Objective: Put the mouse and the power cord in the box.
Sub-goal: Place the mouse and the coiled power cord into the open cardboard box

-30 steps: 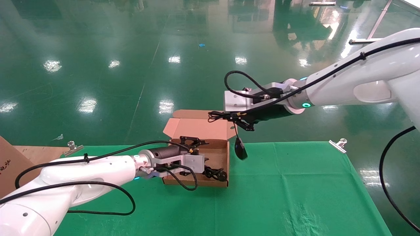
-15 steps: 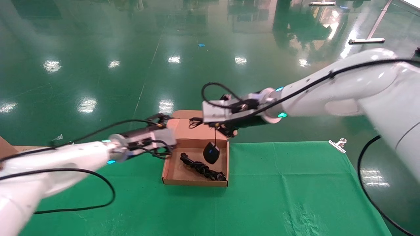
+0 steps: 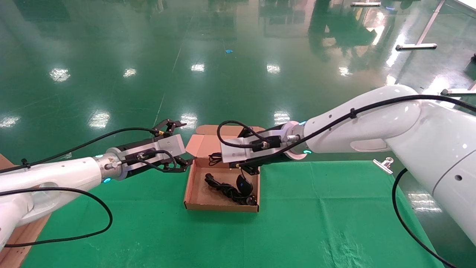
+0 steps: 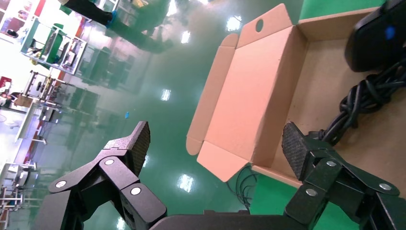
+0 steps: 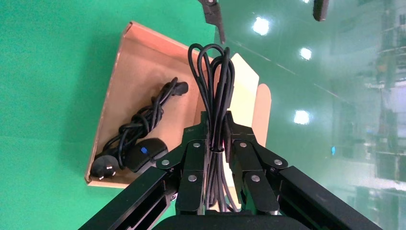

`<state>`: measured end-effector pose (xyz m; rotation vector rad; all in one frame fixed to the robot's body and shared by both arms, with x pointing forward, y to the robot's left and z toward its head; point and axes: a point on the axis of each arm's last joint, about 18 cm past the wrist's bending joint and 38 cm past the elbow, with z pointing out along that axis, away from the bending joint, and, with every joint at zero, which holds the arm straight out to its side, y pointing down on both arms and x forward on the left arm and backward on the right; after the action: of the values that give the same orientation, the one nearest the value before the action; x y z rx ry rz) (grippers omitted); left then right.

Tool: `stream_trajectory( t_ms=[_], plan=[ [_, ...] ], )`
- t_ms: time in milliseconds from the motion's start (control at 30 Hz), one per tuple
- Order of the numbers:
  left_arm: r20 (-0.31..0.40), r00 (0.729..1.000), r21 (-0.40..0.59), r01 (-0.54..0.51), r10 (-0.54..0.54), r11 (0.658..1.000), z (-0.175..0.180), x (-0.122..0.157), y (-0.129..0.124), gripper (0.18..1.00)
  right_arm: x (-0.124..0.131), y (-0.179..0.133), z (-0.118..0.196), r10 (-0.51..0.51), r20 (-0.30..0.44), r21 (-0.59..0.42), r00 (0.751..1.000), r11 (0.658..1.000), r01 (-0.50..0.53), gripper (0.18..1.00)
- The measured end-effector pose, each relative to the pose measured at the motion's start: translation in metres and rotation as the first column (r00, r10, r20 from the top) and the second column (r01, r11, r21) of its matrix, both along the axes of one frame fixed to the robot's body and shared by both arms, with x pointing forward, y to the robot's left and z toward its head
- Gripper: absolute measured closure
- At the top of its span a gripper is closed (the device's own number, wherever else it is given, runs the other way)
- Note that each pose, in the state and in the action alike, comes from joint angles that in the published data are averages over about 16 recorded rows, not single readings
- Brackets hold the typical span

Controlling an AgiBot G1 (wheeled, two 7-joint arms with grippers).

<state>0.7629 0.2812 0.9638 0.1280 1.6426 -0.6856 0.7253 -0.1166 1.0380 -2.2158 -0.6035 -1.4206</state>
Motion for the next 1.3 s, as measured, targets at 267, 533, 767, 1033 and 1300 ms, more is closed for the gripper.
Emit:
stream_trajectory(
  t_ms=[267,533,767,1033,1300],
  plan=[
    [-0.001,1.0,0.001,0.001,-0.001,1.0,-0.001,0.0,-0.002,0.187,0.0,-0.001,0.001,-0.001,0.0,0.002,1.0,1.0,0.001,0.894],
    [-0.004,1.0,-0.025,0.015,-0.015,1.0,0.0,-0.002,-0.002,0.184,-0.003,-0.004,-0.004,0.012,-0.032,0.045,0.999,0.999,-0.01,0.792],
    [-0.008,0.998,-0.117,0.068,-0.069,0.991,0.005,-0.013,0.002,0.184,-0.014,-0.012,-0.019,0.06,-0.119,0.16,0.991,0.986,-0.04,0.644],
    [-0.011,0.984,-0.262,0.168,-0.177,0.95,0.016,-0.038,0.009,0.184,-0.036,-0.031,-0.038,0.154,-0.23,0.339,0.961,0.938,-0.07,0.455],
    [-0.015,0.955,-0.376,0.268,-0.295,0.887,0.025,-0.071,0.016,0.184,-0.063,-0.055,-0.049,0.255,-0.297,0.492,0.92,0.867,-0.082,0.306]
  ],
)
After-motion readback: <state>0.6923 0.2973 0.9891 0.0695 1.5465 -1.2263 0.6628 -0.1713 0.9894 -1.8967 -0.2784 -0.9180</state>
